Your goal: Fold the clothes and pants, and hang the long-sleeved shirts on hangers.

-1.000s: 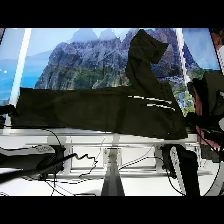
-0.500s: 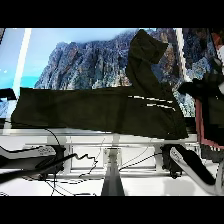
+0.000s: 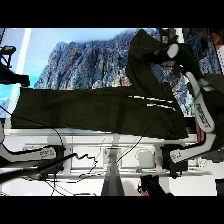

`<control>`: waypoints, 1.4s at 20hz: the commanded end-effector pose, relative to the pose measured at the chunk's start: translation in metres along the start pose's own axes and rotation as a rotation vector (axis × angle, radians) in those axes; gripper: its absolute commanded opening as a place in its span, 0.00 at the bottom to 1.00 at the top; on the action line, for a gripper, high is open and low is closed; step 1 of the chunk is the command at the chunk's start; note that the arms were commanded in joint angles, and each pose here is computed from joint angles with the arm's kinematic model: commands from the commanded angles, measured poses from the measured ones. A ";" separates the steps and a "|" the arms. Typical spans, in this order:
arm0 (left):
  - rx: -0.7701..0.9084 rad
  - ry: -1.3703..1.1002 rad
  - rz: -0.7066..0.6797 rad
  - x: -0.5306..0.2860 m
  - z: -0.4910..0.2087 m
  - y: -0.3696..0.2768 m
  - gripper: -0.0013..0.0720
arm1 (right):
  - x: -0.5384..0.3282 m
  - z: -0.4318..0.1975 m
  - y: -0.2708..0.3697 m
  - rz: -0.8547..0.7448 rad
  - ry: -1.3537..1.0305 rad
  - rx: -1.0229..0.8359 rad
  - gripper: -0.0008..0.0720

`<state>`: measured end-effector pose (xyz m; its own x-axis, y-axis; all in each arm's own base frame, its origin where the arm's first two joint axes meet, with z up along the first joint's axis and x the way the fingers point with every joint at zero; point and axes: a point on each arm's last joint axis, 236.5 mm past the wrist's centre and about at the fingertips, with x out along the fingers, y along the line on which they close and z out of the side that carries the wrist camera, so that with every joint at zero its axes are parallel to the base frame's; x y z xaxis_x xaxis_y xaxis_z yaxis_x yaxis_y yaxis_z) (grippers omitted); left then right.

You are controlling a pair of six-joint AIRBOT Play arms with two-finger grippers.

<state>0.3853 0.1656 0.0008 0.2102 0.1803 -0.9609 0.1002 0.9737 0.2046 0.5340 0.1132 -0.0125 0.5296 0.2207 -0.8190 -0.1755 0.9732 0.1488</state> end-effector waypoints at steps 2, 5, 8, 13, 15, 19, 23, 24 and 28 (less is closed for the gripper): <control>-0.002 -0.074 -0.047 -0.002 0.022 -0.020 0.97 | 0.055 0.010 0.006 0.001 0.036 -0.018 0.71; -0.002 -0.074 -0.047 -0.002 0.022 -0.020 0.97 | 0.065 0.013 -0.006 -0.042 0.045 -0.060 0.70; -0.002 -0.075 -0.047 -0.002 0.022 -0.020 0.97 | 0.065 -0.001 -0.015 -0.075 0.106 -0.091 0.44; -0.031 -0.102 -0.108 -0.004 0.029 -0.034 0.97 | 0.042 0.013 -0.002 -0.058 0.080 -0.120 0.05; -0.047 -0.119 -0.144 -0.006 0.033 -0.042 0.97 | 0.005 0.039 0.019 -0.039 0.019 -0.249 0.05; -0.094 -0.149 -0.264 -0.013 0.042 -0.068 0.97 | -0.101 0.067 0.080 0.062 -0.088 -0.366 0.05; -0.160 -0.189 -0.469 -0.032 0.056 -0.111 0.97 | -0.175 0.002 0.076 0.062 0.139 -0.403 0.05; -0.179 -0.207 -0.533 -0.040 0.062 -0.124 0.97 | -0.191 -0.022 0.072 0.060 0.222 -0.408 0.05; -0.167 -0.247 -0.739 -0.073 0.081 -0.185 0.97 | -0.238 -0.134 0.066 0.117 0.527 -0.394 0.05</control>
<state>0.4269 0.0111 0.0273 0.3581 -0.3856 -0.8503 0.1081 0.9217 -0.3725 0.3717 0.1349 0.1285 0.2516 0.2105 -0.9447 -0.5365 0.8427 0.0449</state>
